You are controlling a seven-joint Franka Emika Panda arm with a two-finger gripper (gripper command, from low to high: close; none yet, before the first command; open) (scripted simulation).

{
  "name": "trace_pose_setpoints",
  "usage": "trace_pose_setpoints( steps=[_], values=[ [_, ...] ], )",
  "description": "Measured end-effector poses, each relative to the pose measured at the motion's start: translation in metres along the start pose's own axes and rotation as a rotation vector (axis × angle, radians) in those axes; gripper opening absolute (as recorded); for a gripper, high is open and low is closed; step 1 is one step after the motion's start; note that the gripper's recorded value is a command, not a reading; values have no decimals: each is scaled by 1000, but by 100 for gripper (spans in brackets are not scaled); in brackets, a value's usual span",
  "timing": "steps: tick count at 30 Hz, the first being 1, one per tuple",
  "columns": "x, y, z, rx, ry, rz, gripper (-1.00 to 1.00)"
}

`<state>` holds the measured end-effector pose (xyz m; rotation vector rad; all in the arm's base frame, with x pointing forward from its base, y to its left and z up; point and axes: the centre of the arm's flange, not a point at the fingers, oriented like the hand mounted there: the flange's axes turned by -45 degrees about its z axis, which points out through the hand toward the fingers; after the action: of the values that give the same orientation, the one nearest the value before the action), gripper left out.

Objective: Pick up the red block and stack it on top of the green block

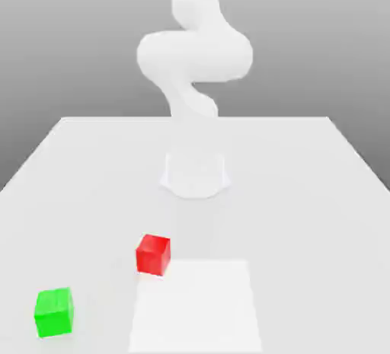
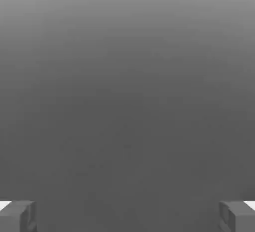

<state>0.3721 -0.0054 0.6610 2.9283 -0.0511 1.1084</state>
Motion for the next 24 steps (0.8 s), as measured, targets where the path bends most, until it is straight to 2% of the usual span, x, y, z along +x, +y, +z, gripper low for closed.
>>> trace_pose_setpoints(
  steps=[8,17,19,23,24],
  values=[
    [-103,34,175,-62,-296,70,0],
    [-308,71,299,-85,-660,202,0],
    [-344,75,320,-87,-704,222,0],
    [-375,75,345,-88,-718,225,0],
    [-380,75,350,-88,-719,225,-100]
  ],
)
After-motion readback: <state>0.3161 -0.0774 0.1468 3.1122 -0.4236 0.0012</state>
